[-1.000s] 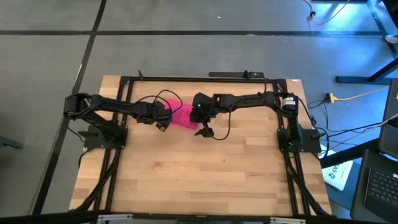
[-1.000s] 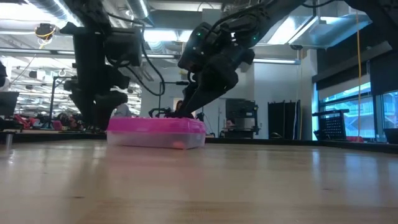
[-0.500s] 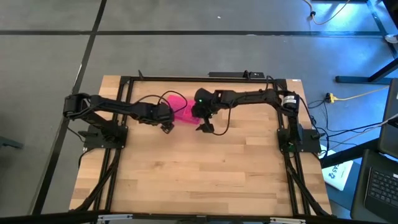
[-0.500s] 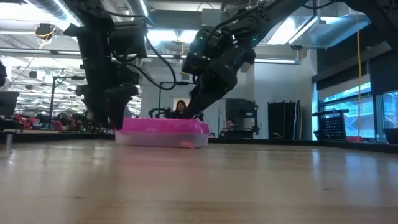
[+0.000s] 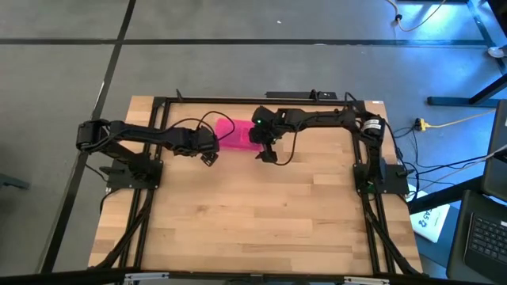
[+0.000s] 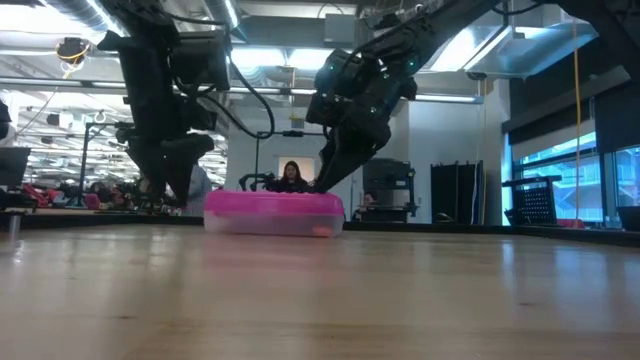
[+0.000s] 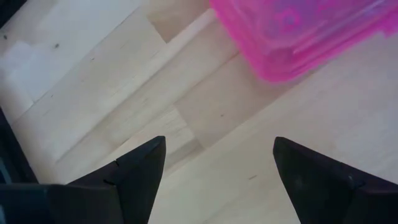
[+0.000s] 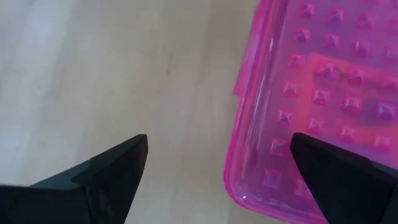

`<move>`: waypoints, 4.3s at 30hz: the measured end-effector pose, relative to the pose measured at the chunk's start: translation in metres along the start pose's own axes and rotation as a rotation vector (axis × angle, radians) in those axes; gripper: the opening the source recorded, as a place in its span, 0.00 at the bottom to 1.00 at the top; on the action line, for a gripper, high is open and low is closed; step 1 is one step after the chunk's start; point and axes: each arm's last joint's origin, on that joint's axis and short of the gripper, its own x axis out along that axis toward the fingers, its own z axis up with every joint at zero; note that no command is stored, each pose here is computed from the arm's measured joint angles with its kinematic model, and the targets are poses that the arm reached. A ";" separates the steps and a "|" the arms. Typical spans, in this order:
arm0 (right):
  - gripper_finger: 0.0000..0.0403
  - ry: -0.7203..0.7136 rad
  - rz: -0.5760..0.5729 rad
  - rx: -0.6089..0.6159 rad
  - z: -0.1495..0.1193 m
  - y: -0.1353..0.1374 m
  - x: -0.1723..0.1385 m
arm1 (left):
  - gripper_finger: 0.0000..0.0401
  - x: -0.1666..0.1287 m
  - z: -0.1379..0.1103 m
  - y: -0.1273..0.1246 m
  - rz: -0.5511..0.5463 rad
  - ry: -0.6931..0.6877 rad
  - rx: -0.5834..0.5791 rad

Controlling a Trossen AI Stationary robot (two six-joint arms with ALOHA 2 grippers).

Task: Pack school essentials
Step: Adjust the pink supply box, then return to Home Position

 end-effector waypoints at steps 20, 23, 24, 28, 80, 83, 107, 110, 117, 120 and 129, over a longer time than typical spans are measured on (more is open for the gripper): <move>0.99 -0.038 -0.063 0.032 0.005 0.013 -0.085 | 0.73 -0.010 -0.003 -0.002 -0.063 -0.011 0.066; 0.99 -0.065 -0.086 0.067 0.004 0.019 -0.116 | 0.73 -0.011 -0.003 -0.003 -0.087 -0.003 0.082; 0.99 -0.067 -0.093 0.072 0.003 0.022 -0.125 | 0.73 -0.011 -0.003 -0.002 -0.085 0.003 0.088; 0.99 -0.071 -0.071 0.108 -0.003 0.038 -0.157 | 0.73 -0.011 -0.003 -0.002 -0.079 -0.004 0.103; 0.01 -0.439 -0.414 0.316 -0.130 0.138 -0.245 | 0.00 -0.119 -0.074 0.132 -0.352 -0.584 -0.074; 0.02 -0.566 -0.377 0.311 -0.144 0.142 -0.240 | 0.00 -0.122 -0.079 0.137 -0.425 -0.663 -0.104; 0.00 -0.923 -0.236 0.211 -0.197 0.149 -0.182 | 0.00 -0.081 -0.093 0.105 -0.859 -0.991 0.057; 0.00 -0.940 -0.236 0.207 -0.199 0.148 -0.174 | 0.00 -0.076 -0.093 0.101 -0.858 -0.996 0.061; 0.00 -0.940 -0.251 0.157 -0.206 0.146 -0.163 | 0.00 -0.064 -0.093 0.093 -0.844 -1.026 0.091; 0.00 -0.959 -0.291 0.139 -0.208 0.144 -0.163 | 0.00 -0.059 -0.094 0.090 -0.849 -1.035 0.088; 0.00 -1.022 -0.281 0.174 -0.229 0.137 -0.143 | 0.00 -0.036 -0.097 0.076 -0.843 -1.084 0.103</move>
